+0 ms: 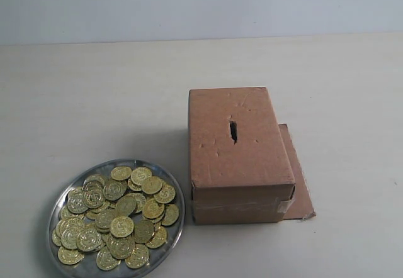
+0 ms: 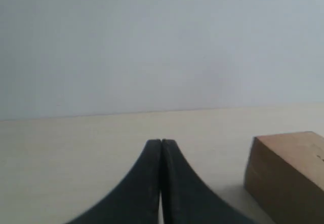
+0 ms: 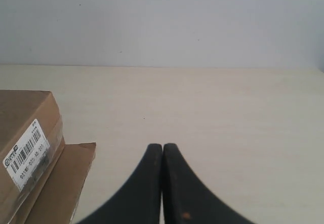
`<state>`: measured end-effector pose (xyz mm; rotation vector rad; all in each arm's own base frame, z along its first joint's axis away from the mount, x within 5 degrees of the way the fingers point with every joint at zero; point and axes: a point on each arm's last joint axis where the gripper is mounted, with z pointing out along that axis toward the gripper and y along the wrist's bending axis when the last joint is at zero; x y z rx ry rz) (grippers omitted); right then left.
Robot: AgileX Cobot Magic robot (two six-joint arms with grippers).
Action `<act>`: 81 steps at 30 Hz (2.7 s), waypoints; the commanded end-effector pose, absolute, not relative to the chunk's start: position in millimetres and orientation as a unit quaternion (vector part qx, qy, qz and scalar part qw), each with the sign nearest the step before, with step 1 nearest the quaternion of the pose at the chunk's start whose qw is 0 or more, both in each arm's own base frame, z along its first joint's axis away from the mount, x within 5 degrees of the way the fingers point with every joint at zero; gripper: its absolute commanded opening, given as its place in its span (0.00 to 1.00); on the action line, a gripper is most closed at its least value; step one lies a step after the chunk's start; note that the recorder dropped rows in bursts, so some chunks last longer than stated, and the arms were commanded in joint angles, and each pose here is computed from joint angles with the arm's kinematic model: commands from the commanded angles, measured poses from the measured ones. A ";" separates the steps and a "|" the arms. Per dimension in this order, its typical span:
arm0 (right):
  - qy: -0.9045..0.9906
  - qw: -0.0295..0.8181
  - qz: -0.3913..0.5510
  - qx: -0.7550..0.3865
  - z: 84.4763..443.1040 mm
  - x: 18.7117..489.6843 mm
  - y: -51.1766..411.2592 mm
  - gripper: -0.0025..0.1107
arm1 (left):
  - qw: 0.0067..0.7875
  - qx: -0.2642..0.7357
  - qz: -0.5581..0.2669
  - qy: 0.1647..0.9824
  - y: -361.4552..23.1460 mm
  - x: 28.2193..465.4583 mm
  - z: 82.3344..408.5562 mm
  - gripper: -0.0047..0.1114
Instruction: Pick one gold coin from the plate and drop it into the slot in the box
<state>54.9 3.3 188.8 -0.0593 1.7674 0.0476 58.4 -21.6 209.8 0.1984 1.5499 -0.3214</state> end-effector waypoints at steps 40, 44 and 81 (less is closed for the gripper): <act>0.772 0.634 0.019 -0.024 187.6 54.6 3.0 0.02 | 0.719 0.003 -0.068 0.692 -6.1 56.1 209.2 0.05; 0.772 0.634 0.019 -0.024 187.6 54.6 3.0 0.02 | 0.677 0.022 -0.059 0.733 -7.9 55.7 198.4 0.05; 0.772 0.634 0.019 -0.024 187.6 54.6 3.0 0.02 | 0.604 -0.001 -0.047 0.796 -4.9 53.0 181.1 0.05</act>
